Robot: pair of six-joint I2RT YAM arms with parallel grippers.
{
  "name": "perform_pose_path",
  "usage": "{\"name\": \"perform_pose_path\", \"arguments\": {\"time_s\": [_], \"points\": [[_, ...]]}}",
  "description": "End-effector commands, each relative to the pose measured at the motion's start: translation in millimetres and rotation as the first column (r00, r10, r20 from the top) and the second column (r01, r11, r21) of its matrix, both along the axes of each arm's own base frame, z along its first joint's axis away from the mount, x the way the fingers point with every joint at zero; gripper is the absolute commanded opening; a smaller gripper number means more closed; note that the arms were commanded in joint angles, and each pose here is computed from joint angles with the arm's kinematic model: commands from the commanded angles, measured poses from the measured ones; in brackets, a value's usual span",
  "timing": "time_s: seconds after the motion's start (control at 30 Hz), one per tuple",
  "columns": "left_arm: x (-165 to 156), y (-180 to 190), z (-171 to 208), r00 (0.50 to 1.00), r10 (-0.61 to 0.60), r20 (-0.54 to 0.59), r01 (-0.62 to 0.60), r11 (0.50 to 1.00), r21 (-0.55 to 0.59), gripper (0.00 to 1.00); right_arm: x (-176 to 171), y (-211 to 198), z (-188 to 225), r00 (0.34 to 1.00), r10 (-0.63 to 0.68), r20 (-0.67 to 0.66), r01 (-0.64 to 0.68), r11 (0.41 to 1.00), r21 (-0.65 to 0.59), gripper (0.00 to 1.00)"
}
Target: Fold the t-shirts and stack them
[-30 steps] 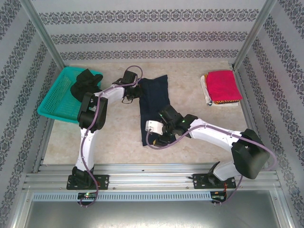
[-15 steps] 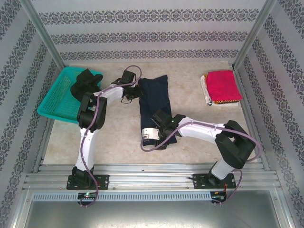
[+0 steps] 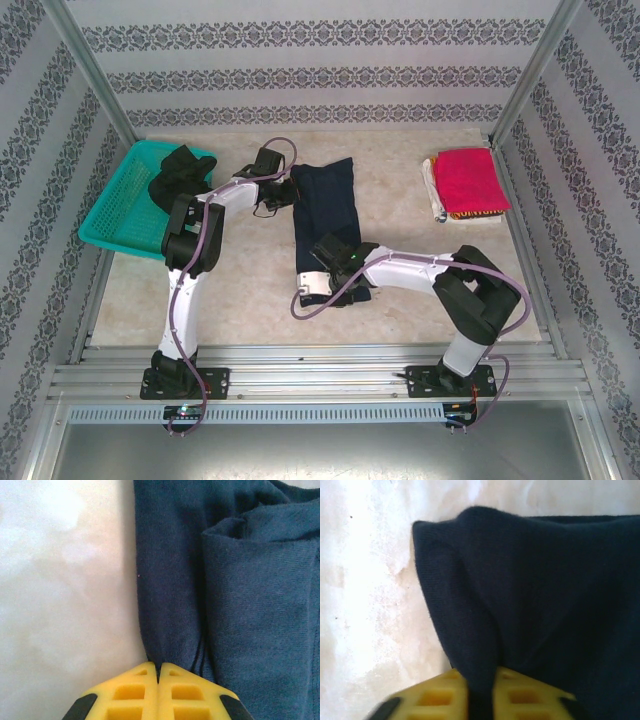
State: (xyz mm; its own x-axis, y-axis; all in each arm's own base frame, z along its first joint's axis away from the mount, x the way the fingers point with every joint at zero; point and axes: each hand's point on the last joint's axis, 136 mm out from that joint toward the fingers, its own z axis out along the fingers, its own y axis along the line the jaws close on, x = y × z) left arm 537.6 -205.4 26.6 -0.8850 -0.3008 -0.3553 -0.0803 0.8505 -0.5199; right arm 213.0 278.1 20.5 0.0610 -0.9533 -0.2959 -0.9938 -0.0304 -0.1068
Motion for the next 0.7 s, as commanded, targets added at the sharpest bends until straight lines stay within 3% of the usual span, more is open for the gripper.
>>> {"name": "perform_pose_path", "arguments": {"time_s": [0.0,0.37,0.67], "points": [[-14,7,-44,0.997,-0.015,-0.080,0.016,1.000,0.017,0.00,-9,-19,-14,1.000,-0.002,-0.011,0.001,0.996,-0.091,0.00],[-43,-8,-36,0.993,-0.093,-0.075,0.090,0.995,-0.040,0.00,-56,-10,41,0.989,-0.009,-0.148,0.016,0.999,0.050,0.00],[-54,-12,-29,0.993,-0.103,-0.062,0.099,0.993,-0.064,0.00,-39,-4,75,0.997,0.024,-0.067,-0.019,0.997,0.069,0.00]]}}
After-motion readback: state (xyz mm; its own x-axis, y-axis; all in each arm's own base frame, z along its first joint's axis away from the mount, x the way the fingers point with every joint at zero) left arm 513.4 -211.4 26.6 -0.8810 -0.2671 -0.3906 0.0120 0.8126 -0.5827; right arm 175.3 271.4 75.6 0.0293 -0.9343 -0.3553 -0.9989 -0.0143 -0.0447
